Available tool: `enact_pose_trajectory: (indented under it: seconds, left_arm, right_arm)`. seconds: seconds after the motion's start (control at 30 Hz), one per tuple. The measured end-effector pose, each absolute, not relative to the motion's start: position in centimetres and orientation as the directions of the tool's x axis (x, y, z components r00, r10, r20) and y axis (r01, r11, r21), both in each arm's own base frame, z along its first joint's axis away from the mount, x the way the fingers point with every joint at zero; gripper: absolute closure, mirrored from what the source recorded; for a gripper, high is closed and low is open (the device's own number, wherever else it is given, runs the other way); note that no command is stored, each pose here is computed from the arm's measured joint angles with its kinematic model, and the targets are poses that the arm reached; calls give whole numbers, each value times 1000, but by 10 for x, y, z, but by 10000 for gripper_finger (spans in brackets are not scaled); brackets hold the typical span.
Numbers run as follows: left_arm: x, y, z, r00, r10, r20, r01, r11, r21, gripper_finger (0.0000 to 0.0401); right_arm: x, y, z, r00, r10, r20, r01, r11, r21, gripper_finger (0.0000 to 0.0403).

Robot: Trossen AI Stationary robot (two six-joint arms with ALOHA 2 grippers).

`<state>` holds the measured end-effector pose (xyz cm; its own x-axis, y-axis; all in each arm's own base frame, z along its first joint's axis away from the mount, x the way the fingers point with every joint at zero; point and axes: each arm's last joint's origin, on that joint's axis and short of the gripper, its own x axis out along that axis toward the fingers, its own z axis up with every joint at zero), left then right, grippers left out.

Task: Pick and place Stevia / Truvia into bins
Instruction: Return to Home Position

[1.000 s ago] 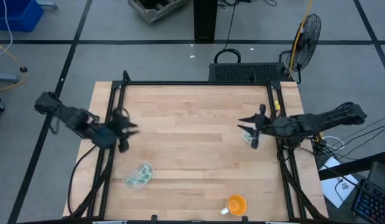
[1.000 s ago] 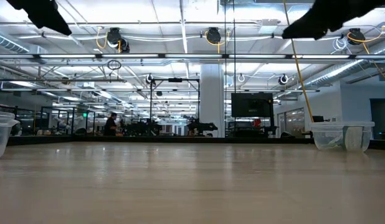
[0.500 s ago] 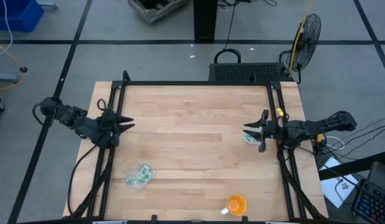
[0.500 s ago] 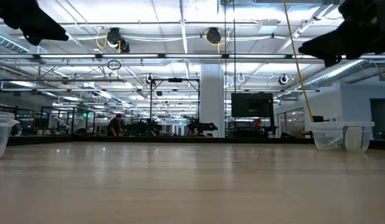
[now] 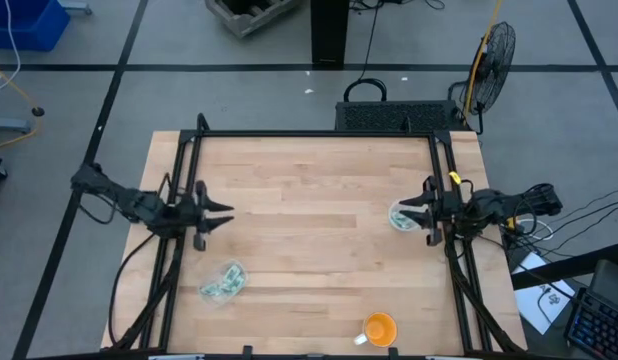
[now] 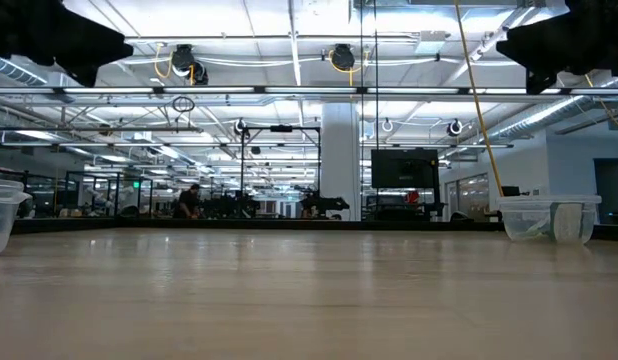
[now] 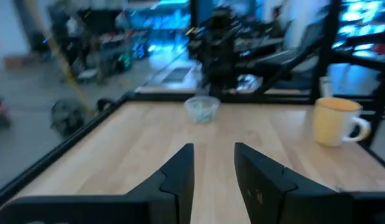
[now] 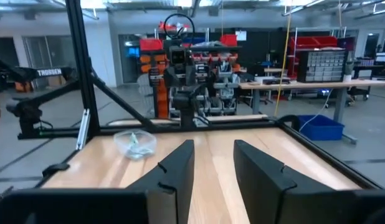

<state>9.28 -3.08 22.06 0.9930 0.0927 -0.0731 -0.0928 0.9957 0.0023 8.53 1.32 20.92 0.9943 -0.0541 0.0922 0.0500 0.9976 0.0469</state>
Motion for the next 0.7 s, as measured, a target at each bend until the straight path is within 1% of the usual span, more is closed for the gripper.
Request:
enact_pose_trajectory:
  seconds: [0.1,0.17,0.27,0.37,0.43,0.5,0.57,0.7]
  left_arm:
    - [98,-32,211,999,39,-12,-39,999,36,284]
    - [100,-29,211,997,69,28,-70,997,42,284]
    - [102,-22,213,993,112,44,-114,992,54,284]
    - [104,-18,214,996,63,56,-66,996,58,284]
    - [105,-14,214,998,43,52,-45,998,34,284]
    - [105,-10,212,997,70,37,-70,997,7,284]
    - [106,-7,209,995,99,5,-99,995,-4,284]
    - [106,-5,205,992,119,-37,-119,993,4,284]
  right_arm:
    - [85,13,208,996,-53,76,51,998,37,298]
    - [85,13,208,995,-53,82,51,998,25,298]
    - [85,13,211,993,-53,109,55,998,-7,298]
    - [85,14,213,990,-41,132,44,999,-19,298]
    - [85,15,213,991,-3,136,7,1000,-30,298]
    - [85,16,212,990,23,137,-20,1000,-22,298]
    - [86,16,209,991,25,129,-25,1000,-1,298]
    - [90,17,196,996,22,90,-21,1000,-6,298]
